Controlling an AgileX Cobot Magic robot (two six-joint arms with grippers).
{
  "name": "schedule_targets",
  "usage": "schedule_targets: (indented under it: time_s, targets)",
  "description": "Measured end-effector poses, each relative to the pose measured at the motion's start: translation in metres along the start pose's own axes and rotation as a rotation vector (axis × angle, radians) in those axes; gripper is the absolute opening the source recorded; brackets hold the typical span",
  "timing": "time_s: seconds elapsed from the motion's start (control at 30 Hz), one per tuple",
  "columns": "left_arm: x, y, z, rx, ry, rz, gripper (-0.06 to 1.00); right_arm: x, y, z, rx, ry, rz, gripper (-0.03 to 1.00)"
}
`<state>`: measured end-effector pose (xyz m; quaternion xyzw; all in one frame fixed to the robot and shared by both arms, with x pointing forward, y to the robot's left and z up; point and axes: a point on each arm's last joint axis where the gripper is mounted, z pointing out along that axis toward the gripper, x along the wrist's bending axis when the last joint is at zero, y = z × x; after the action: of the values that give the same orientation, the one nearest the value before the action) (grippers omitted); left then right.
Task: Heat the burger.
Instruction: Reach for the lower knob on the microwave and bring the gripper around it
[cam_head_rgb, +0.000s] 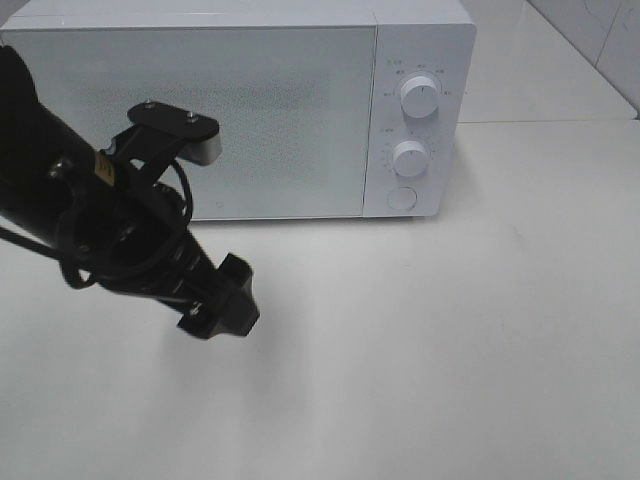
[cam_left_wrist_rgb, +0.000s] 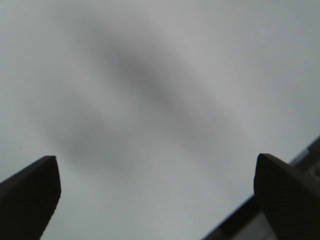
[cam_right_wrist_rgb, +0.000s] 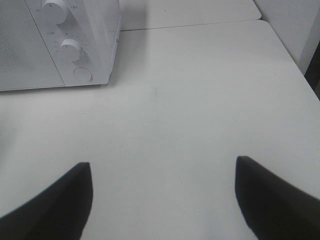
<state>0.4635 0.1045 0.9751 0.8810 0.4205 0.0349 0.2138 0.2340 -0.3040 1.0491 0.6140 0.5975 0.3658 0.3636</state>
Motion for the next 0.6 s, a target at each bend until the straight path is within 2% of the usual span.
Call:
schedule_targets:
  time_s: [0.07,0.1,0.17,0.27,0.33,0.37,0.43,0.53,0.6]
  targets:
    - [0.001,-0.010,-0.006,0.109,-0.016,-0.026,0.97,0.000,0.000,0.000,0.000,0.000,0.000,0.76]
    - [0.001,-0.010,-0.006,0.109,-0.016,-0.026,0.97,0.000,0.000,0.000,0.000,0.000,0.000,0.76]
    - [0.017,-0.018,-0.017,0.182,-0.008,-0.123,0.97,0.000,0.000,0.000,0.000,0.000,0.000,0.76]
    - [0.023,-0.020,-0.021,0.188,-0.003,-0.152,0.97,0.000,0.000,0.000,0.000,0.000,0.000,0.76]
    - [0.053,-0.026,-0.040,0.178,0.027,-0.273,0.97,0.000,0.000,0.000,0.000,0.000,0.000,0.76]
    - [0.053,-0.026,-0.040,0.178,0.027,-0.273,0.97,0.000,0.000,0.000,0.000,0.000,0.000,0.76]
    - [0.076,-0.035,-0.057,0.174,0.051,-0.372,0.97,0.000,0.000,0.000,0.000,0.000,0.000,0.76]
    - [0.082,-0.038,-0.063,0.169,0.060,-0.398,0.97,0.000,0.000,0.000,0.000,0.000,0.000,0.76]
    - [0.106,-0.055,-0.088,0.170,0.107,-0.504,0.97,0.000,0.000,0.000,0.000,0.000,0.000,0.76]
